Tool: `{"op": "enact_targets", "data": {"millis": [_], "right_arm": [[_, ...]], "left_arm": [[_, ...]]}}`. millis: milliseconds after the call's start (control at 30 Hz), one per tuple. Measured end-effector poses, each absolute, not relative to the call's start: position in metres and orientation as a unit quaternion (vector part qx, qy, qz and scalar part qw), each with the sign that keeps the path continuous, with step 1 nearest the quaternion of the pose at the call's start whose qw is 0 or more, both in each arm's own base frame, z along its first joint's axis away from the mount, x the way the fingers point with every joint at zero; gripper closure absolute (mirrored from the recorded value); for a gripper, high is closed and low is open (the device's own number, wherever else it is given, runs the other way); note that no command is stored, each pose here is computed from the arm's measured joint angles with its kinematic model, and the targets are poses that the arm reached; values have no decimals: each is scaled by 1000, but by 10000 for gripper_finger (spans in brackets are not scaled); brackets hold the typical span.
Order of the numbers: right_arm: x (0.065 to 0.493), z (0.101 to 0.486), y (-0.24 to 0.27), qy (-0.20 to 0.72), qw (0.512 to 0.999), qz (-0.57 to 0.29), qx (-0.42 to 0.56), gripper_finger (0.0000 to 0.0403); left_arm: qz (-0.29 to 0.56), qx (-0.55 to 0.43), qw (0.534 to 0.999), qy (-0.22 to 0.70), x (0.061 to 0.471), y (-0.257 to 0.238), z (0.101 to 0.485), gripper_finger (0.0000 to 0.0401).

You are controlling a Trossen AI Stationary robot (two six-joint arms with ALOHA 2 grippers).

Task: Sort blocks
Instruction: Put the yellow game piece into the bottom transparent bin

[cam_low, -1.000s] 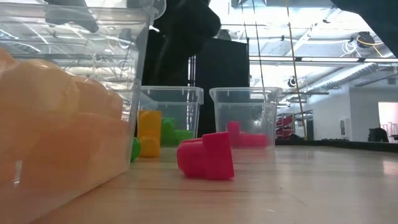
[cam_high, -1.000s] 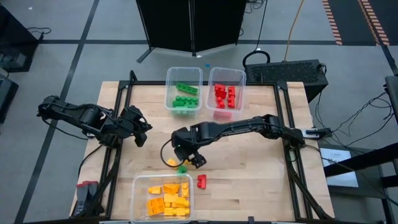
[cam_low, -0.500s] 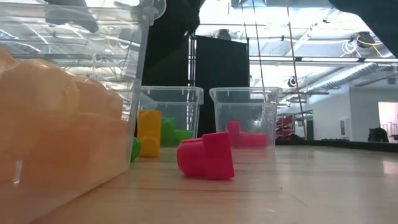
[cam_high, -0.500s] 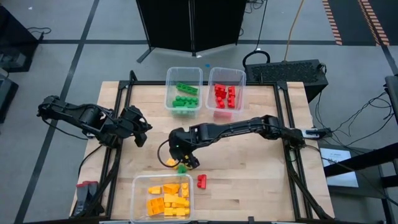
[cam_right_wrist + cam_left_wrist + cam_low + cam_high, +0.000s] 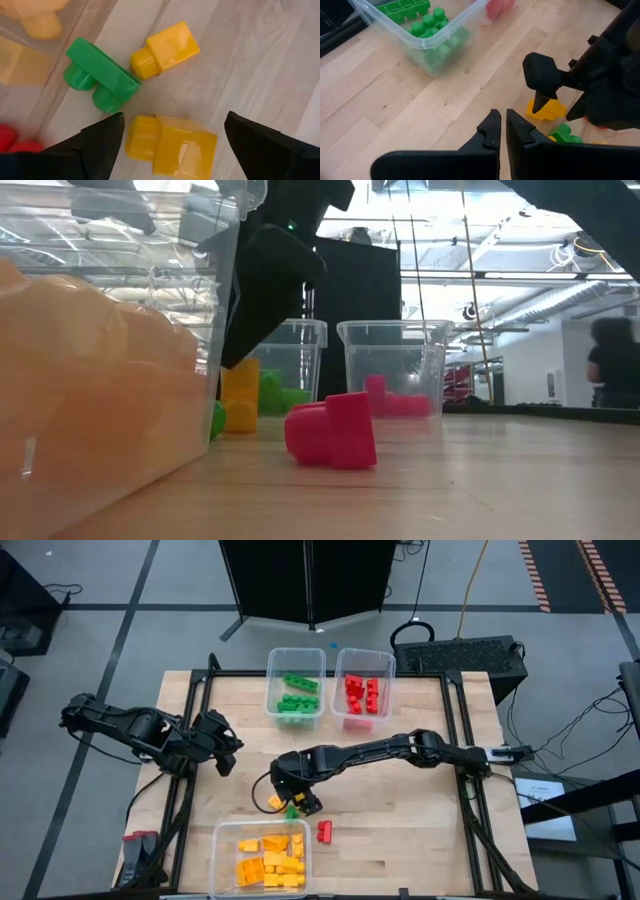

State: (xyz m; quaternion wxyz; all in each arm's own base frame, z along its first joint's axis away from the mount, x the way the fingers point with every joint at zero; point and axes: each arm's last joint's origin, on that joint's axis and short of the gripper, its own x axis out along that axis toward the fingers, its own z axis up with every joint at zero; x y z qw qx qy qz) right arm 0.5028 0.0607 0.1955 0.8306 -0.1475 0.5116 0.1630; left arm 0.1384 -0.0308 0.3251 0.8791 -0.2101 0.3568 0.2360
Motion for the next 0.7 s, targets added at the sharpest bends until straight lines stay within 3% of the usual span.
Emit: {"op": "enact_targets", "data": {"millis": [433,700], "right_arm": [[504,175,55,543,815,157,-128,105],[503,174,54,548,812,155,-127,157]], "left_arm": [[236,-210,879,357,138,-31,325,401],[236,-211,879,357,138,-31,325,401]]}}
